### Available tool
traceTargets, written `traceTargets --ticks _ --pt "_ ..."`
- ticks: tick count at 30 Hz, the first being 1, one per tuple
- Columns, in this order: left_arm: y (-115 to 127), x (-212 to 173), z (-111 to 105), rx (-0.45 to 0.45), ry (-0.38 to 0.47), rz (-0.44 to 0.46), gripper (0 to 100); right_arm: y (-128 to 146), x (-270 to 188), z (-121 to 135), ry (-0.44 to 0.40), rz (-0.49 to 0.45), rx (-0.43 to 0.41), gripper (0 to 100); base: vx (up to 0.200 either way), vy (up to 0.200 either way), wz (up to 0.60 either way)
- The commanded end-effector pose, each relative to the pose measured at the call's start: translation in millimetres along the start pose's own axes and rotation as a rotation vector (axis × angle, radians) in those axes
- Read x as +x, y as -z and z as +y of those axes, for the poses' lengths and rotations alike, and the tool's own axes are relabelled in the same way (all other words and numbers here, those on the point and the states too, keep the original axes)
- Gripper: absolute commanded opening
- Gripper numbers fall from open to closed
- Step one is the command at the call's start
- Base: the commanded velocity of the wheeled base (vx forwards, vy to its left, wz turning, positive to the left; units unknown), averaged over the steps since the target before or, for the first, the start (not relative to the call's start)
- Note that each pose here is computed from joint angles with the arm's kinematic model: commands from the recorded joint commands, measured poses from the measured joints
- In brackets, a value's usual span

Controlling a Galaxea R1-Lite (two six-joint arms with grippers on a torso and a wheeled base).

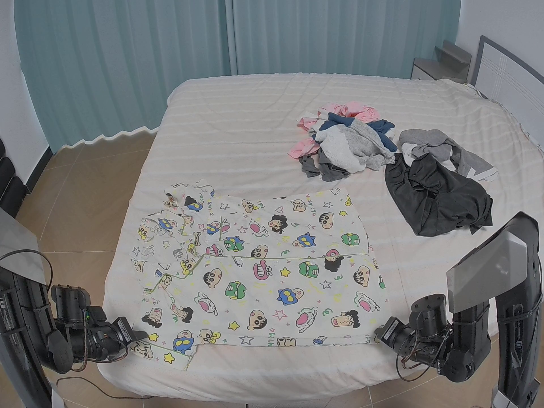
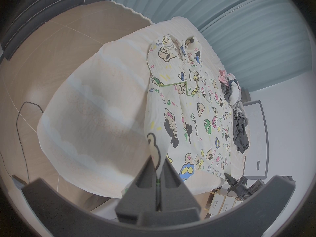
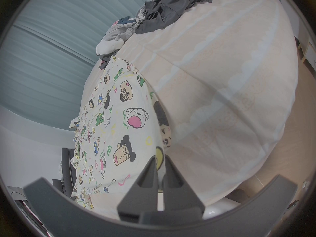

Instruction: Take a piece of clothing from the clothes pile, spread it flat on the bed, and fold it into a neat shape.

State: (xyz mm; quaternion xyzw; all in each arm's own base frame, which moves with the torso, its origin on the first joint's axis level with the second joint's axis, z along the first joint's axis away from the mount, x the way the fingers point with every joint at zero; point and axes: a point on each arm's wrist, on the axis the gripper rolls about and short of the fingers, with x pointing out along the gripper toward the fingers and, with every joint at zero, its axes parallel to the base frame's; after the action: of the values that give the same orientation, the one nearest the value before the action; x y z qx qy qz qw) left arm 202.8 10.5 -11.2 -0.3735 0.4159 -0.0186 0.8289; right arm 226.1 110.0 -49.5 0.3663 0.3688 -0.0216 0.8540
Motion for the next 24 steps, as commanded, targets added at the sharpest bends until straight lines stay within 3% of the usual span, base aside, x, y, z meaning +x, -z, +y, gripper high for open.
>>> traceTargets --ticks 1,6,24 --pt "2.0 -4.6 -1.0 -0.001 -0.001 -0.002 0 -0.7 -5.9 -2.4 0.012 0.003 -0.004 0 0.0 0.0 0.0" --pt "0.4 -11.8 -8.5 0.019 0.023 -0.022 0 -2.2 -16.3 -2.1 0.011 0.005 -0.024 0 0.0 0.0 0.0" --pt "21.4 -27.1 -5.3 -0.054 -0.089 0.148 0 7.3 -44.1 -4.6 0.025 0.058 -0.084 0 0.0 0.0 0.0"
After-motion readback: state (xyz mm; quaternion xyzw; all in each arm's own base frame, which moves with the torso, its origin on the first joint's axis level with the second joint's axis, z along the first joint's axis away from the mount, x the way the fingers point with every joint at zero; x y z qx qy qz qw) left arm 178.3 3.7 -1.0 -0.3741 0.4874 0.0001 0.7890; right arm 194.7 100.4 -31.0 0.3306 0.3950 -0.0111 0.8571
